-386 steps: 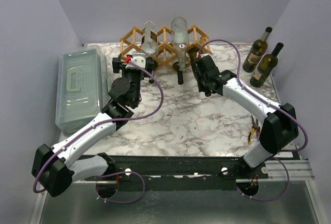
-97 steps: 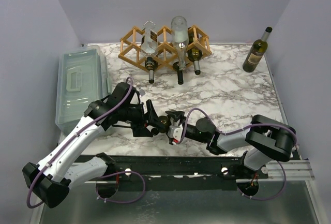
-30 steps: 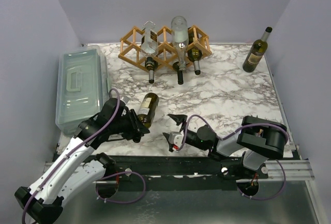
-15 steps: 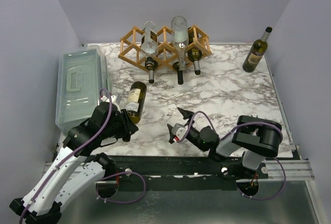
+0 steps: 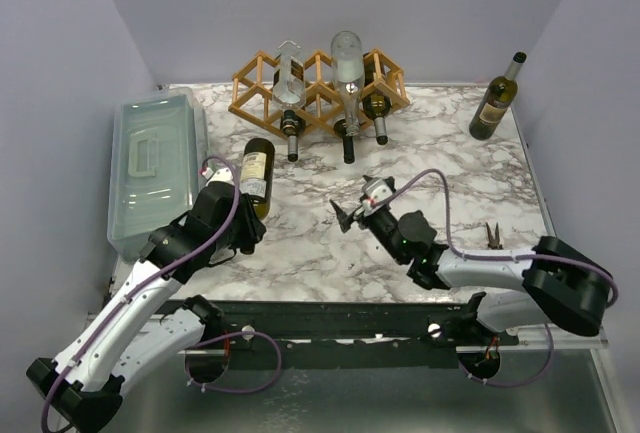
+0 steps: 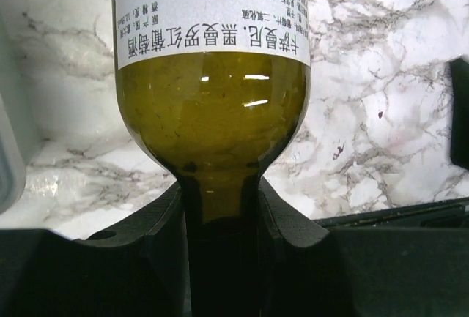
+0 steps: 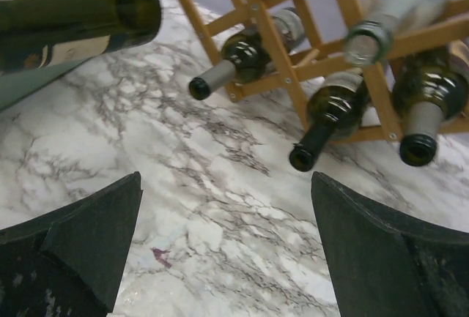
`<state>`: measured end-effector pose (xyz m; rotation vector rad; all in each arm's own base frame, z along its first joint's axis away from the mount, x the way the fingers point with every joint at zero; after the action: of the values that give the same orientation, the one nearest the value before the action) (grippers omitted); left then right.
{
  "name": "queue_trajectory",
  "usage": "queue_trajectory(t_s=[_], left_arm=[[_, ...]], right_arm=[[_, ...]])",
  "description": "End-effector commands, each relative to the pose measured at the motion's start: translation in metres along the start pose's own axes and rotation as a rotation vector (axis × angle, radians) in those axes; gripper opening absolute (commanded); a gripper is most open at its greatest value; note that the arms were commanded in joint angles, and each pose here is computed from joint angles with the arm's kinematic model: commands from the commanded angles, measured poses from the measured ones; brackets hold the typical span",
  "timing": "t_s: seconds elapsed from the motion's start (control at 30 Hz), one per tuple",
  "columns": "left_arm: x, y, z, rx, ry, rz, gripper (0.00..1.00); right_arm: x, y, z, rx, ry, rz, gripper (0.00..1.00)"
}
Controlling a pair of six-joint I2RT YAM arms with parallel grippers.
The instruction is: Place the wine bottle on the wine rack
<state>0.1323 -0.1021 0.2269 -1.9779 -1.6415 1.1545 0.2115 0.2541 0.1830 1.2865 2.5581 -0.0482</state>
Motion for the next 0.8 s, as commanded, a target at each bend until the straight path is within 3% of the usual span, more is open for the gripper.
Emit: queue_trajectory(t_s=[0.0,0.13,0.37,0.77], left_arm=[[-0.03,-0.005,-0.056,-0.256,0.03,0.102,0.0],[-0.035,0.003,-0.065,-0.281,0.056,0.095,0.0],[-0.035,0.021,-0.071,-0.266,0.061,0.062,0.0],[-0.018,0.053,-0.099,-0.269,0.035,0.068,0.0]], right_arm=[[-0.034,0.001,-0.013,0.094,0.292,0.076,1.0],[-0.063,0.0,-0.042,0.13,0.371,0.128,1.0],[-0.083,-0.013,-0.073,0.211,0.352,0.171,1.0],[-0.092,-0.04,-0.078,0.181,0.377,0.221,1.0]])
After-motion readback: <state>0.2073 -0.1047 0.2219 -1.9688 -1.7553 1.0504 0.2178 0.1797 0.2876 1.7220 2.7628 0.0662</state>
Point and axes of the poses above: each gripper's point midway between its finger pads, its own y axis out along the fingers, its own x axis along the line the jaws close on, z = x × y, the point moved 7 cm from there along -y, back along the fingers
